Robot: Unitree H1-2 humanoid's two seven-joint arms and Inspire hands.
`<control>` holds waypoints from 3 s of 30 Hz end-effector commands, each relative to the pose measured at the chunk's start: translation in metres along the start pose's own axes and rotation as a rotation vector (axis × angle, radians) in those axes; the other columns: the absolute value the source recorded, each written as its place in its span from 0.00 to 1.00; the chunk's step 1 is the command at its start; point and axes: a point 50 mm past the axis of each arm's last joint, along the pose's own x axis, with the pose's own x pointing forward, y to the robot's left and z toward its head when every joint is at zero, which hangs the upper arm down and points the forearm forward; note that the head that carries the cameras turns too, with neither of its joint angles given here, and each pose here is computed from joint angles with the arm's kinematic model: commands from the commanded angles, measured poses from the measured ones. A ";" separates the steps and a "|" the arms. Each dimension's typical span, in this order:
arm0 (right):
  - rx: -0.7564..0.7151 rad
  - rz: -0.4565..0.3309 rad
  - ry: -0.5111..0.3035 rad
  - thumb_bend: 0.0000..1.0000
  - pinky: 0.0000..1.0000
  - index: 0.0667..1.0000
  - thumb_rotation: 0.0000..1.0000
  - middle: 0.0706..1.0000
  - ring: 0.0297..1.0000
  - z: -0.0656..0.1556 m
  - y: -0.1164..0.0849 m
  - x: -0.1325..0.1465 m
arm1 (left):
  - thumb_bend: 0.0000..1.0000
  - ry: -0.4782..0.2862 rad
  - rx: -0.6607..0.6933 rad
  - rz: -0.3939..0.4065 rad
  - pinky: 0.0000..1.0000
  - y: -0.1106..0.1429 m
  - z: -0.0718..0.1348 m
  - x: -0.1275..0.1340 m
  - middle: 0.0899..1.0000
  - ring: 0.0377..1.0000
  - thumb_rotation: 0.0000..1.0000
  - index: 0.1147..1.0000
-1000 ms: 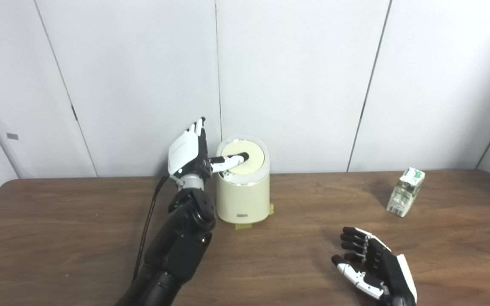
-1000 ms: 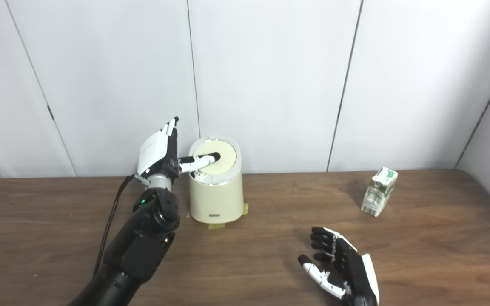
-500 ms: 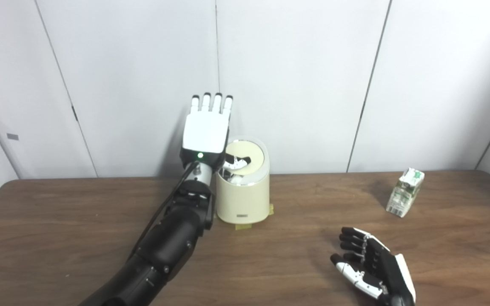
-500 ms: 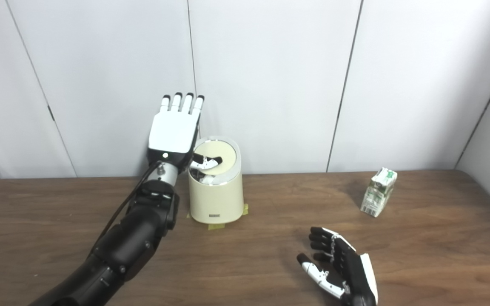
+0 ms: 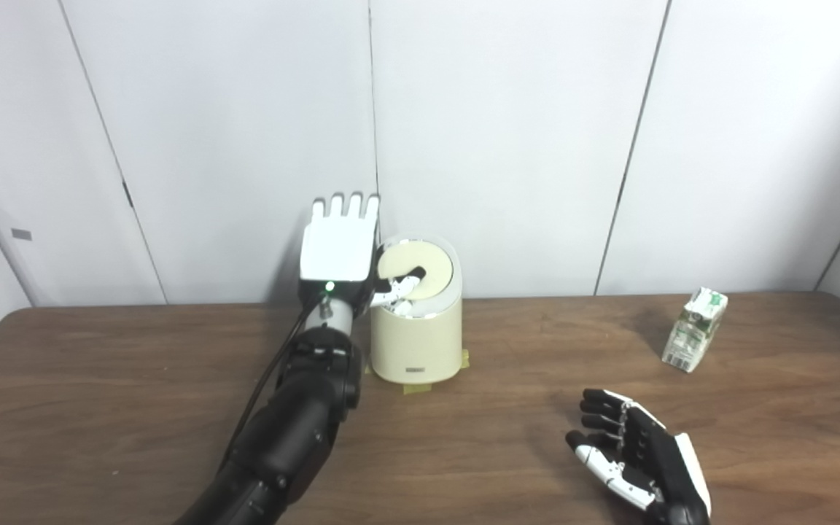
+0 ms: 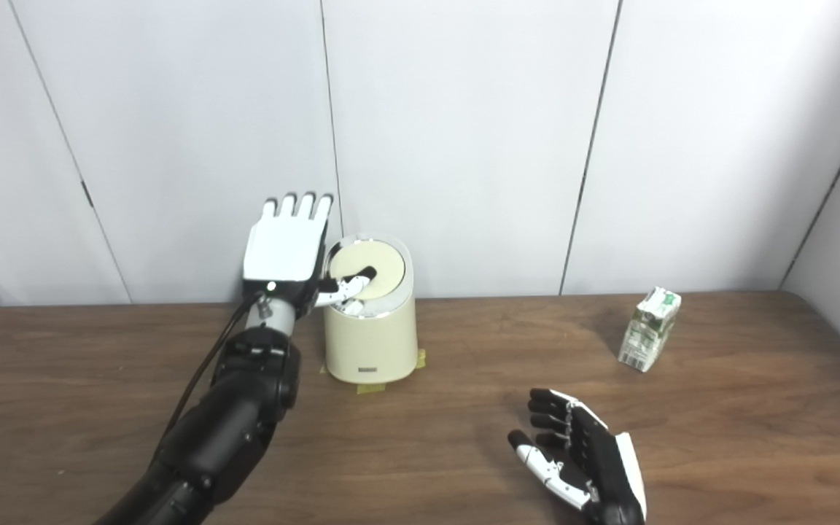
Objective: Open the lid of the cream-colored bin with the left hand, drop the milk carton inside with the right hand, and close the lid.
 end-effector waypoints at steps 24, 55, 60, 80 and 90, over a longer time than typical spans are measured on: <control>0.053 0.064 0.015 0.29 0.64 0.66 0.10 0.68 0.69 -0.007 0.013 0.005 | 0.59 -0.104 -0.501 0.339 1.00 0.048 -0.003 -0.110 1.00 1.00 1.00 1.00; 0.205 -0.031 -0.197 0.33 0.60 0.61 0.19 0.63 0.64 0.051 -0.009 0.007 | 0.23 -0.134 -1.261 0.271 0.76 -0.040 -0.054 -0.240 0.84 0.84 0.97 0.80; 0.167 -0.046 -0.283 0.37 0.68 0.67 0.18 0.68 0.69 0.062 -0.037 0.023 | 0.26 -0.091 -1.303 0.235 0.79 -0.048 -0.052 -0.255 0.84 0.84 1.00 0.81; -0.225 -0.322 -0.573 0.64 0.68 0.82 0.39 0.82 0.79 0.126 -0.128 0.089 | 0.31 -0.010 -1.379 0.168 0.85 -0.063 -0.057 -0.271 0.88 0.89 1.00 0.84; -0.325 -0.394 -0.522 0.74 0.63 0.94 0.30 0.97 0.93 0.146 -0.130 0.104 | 0.31 0.002 -1.358 0.151 0.85 -0.067 -0.063 -0.270 0.86 0.88 1.00 0.83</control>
